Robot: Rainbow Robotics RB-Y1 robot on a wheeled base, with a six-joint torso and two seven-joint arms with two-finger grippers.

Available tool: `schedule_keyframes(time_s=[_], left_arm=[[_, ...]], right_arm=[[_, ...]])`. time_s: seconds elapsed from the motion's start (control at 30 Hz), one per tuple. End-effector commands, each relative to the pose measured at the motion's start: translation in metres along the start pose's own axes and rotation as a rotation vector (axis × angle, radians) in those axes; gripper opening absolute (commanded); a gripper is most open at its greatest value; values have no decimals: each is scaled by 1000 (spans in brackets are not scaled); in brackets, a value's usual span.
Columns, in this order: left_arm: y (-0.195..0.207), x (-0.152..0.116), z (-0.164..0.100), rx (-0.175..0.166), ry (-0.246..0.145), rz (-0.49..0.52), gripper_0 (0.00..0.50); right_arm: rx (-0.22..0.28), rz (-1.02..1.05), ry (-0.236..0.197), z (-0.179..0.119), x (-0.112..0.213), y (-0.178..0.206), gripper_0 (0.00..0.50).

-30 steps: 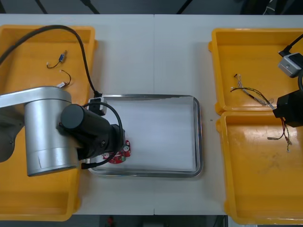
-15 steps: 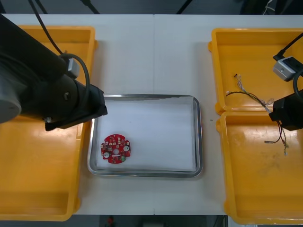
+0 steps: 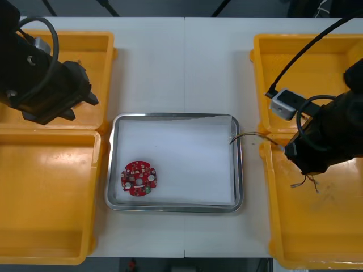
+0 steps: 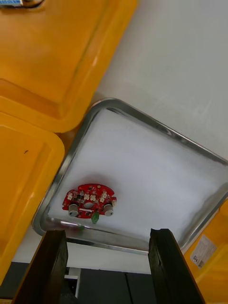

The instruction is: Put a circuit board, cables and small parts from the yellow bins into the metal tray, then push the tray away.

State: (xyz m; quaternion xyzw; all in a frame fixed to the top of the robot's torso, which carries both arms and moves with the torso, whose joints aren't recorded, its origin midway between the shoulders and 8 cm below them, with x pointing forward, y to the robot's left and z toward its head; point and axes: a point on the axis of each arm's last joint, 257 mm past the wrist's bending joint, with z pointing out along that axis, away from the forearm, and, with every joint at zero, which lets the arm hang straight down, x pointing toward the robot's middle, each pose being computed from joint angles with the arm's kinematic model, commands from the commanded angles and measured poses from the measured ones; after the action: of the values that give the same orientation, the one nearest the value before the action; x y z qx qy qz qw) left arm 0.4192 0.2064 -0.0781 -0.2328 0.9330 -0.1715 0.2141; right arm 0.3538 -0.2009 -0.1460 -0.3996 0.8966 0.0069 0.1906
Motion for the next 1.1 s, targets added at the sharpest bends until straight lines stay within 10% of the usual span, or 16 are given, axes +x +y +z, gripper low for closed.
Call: schedule_keyframes(time_s=[0.03,0.43,1.1], left_arm=[[2,-45,-30,2,-88,-62,500],[27,-110,-34,-36,-199,-51,500],[38,-213,-41,-20,-426,233,500]], right_arm=[[47,-301,28,-2,-15,12,0],[-29,-609,-76,31,-66,66,0],[-67,-742,-87,128,-119,116,0]])
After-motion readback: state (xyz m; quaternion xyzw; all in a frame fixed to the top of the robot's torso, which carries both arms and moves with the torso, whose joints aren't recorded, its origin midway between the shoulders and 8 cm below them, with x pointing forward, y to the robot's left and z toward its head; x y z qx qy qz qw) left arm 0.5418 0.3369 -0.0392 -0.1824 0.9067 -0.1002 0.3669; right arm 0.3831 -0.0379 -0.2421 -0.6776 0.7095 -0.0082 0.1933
